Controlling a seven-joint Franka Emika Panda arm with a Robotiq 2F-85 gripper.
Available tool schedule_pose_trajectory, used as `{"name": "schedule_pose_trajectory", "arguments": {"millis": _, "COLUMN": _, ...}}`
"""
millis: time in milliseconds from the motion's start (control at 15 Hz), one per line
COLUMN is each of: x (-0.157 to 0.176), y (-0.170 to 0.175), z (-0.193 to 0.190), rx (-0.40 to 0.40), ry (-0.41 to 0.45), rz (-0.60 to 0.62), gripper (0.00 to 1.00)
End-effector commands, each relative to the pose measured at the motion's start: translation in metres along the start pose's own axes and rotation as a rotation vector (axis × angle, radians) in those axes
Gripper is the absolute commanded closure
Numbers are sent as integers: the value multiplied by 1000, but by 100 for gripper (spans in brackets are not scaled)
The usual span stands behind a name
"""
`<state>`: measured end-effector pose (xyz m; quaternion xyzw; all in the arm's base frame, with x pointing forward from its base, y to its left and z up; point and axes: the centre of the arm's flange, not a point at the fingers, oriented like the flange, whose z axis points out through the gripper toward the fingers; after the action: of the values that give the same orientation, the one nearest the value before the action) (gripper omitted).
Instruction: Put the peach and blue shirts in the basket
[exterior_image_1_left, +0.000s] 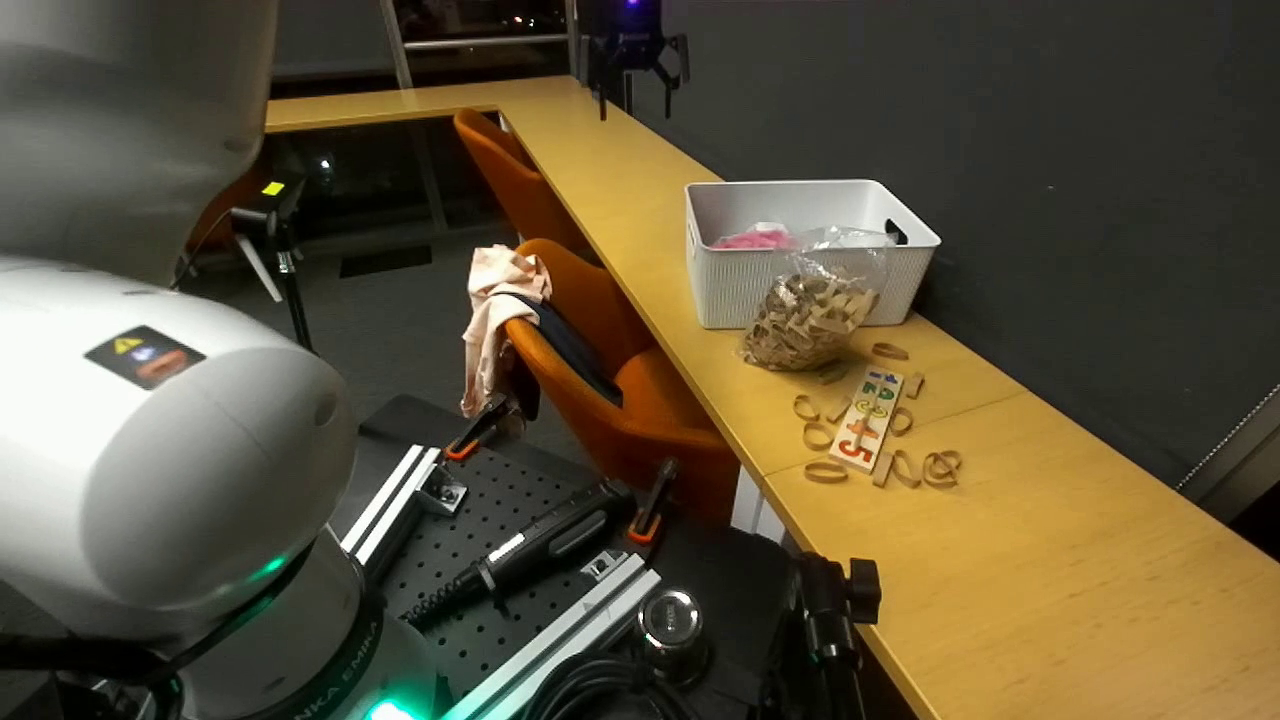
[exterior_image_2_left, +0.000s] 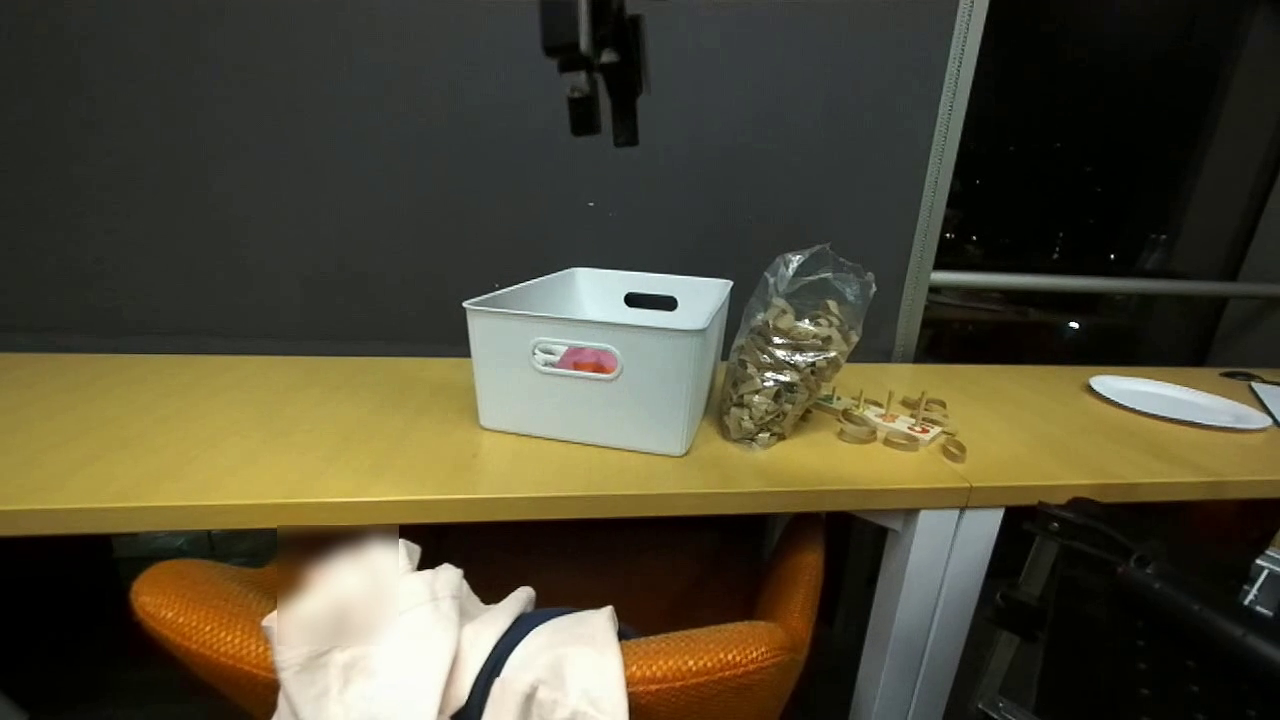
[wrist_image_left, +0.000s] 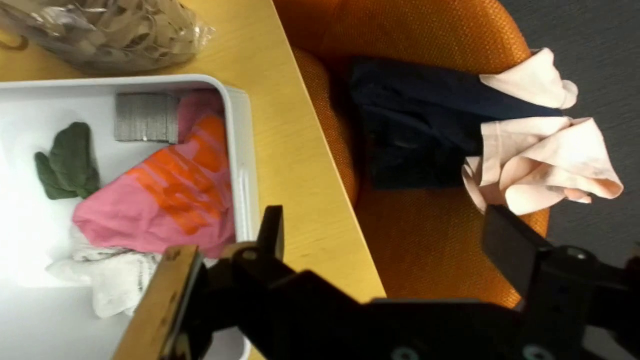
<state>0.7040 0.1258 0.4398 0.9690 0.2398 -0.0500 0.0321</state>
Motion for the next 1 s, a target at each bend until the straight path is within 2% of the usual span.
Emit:
{"name": "schedule_pose_trajectory", "arguments": {"millis": 0, "x": 44, "y": -62, "z": 44, "rx": -17, "ry": -35, "rz": -74, "gripper": 0}}
{"name": "schedule_pose_trajectory", "arguments": {"millis": 200, "x": 73, "y": -115, "z": 94, "rx": 22, "ry": -41, "rz": -146, "gripper": 0}}
{"name": "schedule_pose_trajectory", "arguments": {"millis": 400, "x": 92, "y": -139, "z": 137, "rx": 66, "ry": -38, "rz": -165, "gripper": 0}}
{"name": "schedule_pose_trajectory", "arguments": {"millis": 733, "x": 123, "y": -127, "z": 193, "rx": 134, "ry": -47, "rz": -187, "gripper": 0}}
{"name": "schedule_pose_trajectory", "arguments": {"millis": 933, "x": 139, "y": -127, "z": 209, "rx": 144, "ry": 4, "rz": -185, "gripper": 0}}
